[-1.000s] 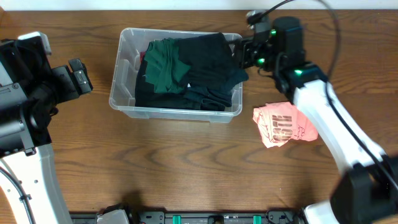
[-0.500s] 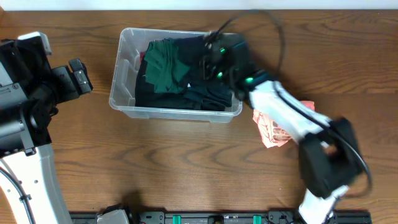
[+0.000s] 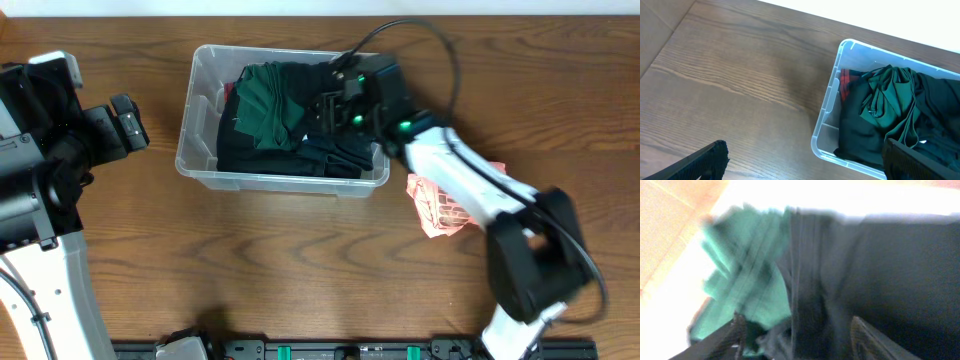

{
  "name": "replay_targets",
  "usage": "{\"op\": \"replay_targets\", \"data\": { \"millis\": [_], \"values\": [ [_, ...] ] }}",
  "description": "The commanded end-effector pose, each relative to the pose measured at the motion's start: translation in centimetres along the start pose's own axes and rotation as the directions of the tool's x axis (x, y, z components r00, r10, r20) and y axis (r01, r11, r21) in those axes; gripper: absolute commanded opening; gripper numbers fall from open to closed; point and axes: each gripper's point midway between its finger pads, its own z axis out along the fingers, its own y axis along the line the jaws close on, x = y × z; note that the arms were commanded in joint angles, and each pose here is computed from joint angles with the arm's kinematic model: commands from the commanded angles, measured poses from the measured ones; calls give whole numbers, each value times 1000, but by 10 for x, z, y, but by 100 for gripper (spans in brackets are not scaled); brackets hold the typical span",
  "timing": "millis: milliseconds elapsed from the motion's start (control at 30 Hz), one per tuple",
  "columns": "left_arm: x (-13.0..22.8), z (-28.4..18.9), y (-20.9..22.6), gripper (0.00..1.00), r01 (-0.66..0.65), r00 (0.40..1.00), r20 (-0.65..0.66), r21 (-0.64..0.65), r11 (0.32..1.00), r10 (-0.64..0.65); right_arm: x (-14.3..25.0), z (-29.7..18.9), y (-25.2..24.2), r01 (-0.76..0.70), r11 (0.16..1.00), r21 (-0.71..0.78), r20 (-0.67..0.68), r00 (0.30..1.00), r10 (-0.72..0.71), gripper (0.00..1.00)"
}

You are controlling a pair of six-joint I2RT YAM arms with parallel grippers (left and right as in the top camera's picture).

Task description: Pack container

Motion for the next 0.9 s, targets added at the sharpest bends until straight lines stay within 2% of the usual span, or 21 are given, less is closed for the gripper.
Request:
{"op": "replay_targets", "data": {
  "millis": [0, 133, 200, 333, 433, 633, 867],
  "values": [
    [-1, 0, 3, 98, 19, 1000, 1, -12, 1000, -19, -61, -82, 1, 17, 1000, 7, 161, 987, -18, 76],
    [-1, 0, 3, 98, 19, 1000, 1, -12, 1000, -19, -74, -161, -53, -113, 985, 133, 210, 974, 83, 90],
    [-1, 0, 3, 98, 19, 1000, 1, -12, 1000, -19, -68, -197, -91, -214, 954, 212, 223, 961, 166, 92],
    [-1, 0, 3, 98, 19, 1000, 1, -12, 1000, -19, -31, -258, -169, -381, 851, 362, 216, 922, 321, 94],
    [-1, 0, 3, 98, 19, 1000, 1, -12, 1000, -19, 5, -288, -215, -406, 790, 459, 168, 913, 371, 97],
    [-1, 0, 3, 98, 19, 1000, 1, -12, 1000, -19, 73, -301, -267, -428, 738, 521, 20, 871, 491, 96],
    [-1, 0, 3, 98, 19, 1000, 1, -12, 1000, -19, 130, -272, -279, -451, 741, 498, -184, 780, 598, 92]
  ]
}}
